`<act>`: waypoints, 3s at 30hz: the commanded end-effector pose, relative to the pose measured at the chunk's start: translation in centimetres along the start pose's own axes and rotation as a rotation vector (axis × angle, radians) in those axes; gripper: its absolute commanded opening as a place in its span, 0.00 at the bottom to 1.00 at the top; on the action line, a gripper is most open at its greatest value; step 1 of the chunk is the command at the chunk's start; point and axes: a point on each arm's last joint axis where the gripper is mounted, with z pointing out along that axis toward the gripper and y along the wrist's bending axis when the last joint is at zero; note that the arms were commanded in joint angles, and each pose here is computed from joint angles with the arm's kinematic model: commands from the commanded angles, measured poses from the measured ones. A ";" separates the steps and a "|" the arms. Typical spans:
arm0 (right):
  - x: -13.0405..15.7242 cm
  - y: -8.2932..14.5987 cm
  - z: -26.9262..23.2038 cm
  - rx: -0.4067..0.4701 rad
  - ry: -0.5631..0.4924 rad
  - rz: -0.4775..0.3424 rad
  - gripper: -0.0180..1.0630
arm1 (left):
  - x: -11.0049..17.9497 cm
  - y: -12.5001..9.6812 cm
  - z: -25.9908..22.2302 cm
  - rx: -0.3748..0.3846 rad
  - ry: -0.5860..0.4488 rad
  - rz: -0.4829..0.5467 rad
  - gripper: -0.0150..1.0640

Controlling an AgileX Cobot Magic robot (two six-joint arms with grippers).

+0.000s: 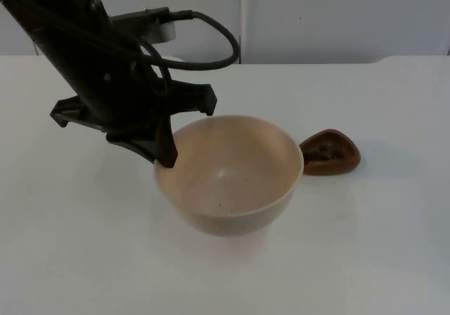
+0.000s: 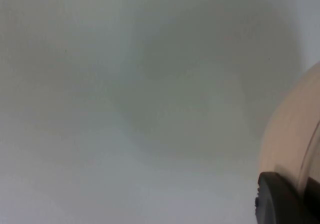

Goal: Pick up the bowl with the left hand and pour the coffee beans from the cup into the bowl with the right hand.

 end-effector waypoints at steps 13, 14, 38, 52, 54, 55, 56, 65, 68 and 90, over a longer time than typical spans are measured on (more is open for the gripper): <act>-6.0 -0.5 5.6 -0.006 0.163 0.007 0.99 | -0.2 -0.4 -0.5 0.014 -0.027 -0.004 0.01; -6.2 -0.6 6.2 -0.006 0.178 0.007 0.99 | -0.2 -0.4 -0.5 0.014 -0.027 -0.004 0.01; -6.3 -0.6 17.1 -0.064 0.439 0.031 0.99 | -0.3 -0.4 -0.5 0.014 -0.032 -0.004 0.01; -8.0 5.0 22.8 -0.203 0.502 -0.135 0.99 | -0.3 -0.4 -0.5 0.012 -0.033 -0.003 0.01; -8.6 6.6 24.1 -0.233 0.529 -0.167 0.99 | -0.3 -0.4 -0.5 0.011 -0.033 -0.001 0.01; -9.0 7.0 24.4 -0.240 0.534 -0.176 0.99 | -0.3 -0.4 -0.5 0.011 -0.033 -0.001 0.01; -9.0 7.0 24.4 -0.240 0.534 -0.176 0.99 | -0.3 -0.4 -0.5 0.011 -0.033 -0.001 0.01; -10.6 9.2 28.8 -0.178 0.611 -0.227 0.99 | -0.2 -0.2 0.0 0.008 -0.019 -0.005 0.01; -10.7 9.5 30.1 -0.172 0.640 -0.219 0.99 | -0.2 -0.2 0.0 0.008 -0.019 -0.005 0.01; -6.5 10.9 40.2 -0.119 0.759 -0.192 0.99 | -0.3 -0.2 0.0 0.007 -0.023 -0.005 0.01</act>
